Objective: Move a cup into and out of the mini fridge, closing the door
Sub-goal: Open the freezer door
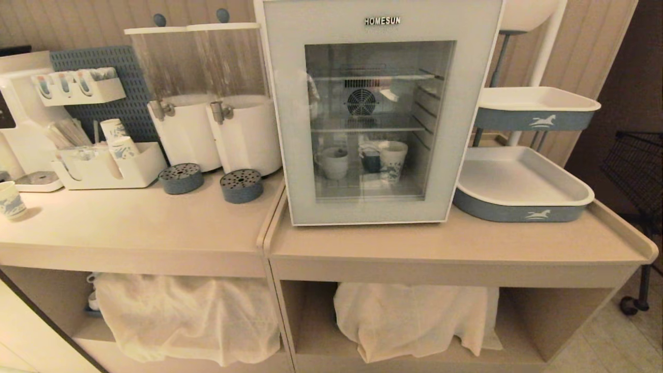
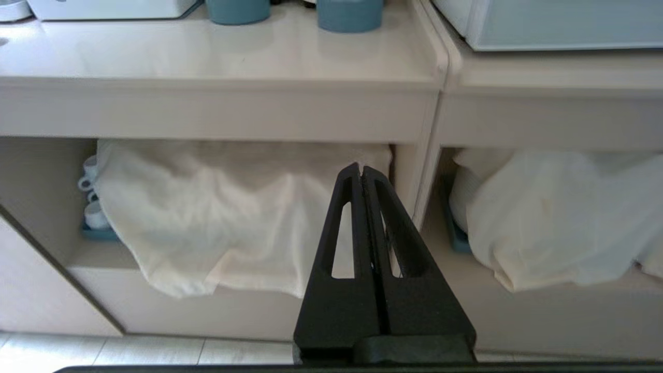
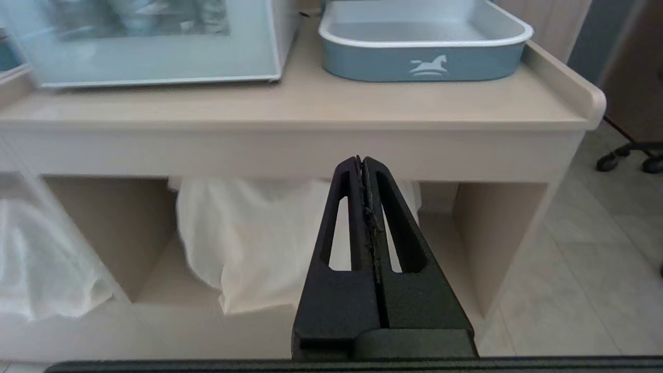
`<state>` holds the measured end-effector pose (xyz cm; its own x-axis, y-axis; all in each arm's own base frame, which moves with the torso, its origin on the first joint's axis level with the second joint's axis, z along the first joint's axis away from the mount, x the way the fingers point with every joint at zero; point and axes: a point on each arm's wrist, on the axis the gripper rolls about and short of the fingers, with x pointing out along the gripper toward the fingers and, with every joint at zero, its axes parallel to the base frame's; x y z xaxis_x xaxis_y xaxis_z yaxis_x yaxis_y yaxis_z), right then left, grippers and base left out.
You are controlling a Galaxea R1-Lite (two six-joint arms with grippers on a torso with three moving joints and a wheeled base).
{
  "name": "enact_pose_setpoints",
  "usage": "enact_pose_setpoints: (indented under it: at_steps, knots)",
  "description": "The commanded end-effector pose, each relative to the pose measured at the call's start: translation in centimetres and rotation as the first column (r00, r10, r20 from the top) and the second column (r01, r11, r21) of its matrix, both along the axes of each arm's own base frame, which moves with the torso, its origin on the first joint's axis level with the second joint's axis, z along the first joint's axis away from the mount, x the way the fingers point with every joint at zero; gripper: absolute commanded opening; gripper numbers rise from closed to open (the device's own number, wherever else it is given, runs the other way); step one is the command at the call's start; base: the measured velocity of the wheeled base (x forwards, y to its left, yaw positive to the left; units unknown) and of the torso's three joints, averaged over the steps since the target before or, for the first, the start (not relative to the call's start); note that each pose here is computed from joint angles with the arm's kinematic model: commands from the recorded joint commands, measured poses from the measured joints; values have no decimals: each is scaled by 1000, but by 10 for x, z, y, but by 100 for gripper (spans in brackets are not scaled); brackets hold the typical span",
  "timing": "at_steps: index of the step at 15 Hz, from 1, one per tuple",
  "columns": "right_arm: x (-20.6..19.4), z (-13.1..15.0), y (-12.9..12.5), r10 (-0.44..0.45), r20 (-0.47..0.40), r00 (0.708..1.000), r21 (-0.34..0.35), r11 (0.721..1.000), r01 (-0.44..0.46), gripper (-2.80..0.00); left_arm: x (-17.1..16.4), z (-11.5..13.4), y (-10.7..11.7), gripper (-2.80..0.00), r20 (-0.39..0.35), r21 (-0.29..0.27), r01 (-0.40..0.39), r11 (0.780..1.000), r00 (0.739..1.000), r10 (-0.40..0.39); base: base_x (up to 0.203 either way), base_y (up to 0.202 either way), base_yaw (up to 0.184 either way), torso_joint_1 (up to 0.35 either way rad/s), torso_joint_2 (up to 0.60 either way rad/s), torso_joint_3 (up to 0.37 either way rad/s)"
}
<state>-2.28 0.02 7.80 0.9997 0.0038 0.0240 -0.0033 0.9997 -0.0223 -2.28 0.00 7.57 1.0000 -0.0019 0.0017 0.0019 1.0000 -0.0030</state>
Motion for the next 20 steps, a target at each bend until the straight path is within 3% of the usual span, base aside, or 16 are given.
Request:
enact_pose_setpoints:
  at_steps: [1,20]
  knots:
    - [1,-4,0,1,-16,1000,-1,1000,-1,-280,0,0,0,-280,-2,0,0,1000,1000,0,177,0,-1,2,2,-2]
    - [1,-4,0,1,-16,1000,-1,1000,-1,-280,0,0,0,-280,0,2,0,1000,1000,0,11,0,0,1,1,0]
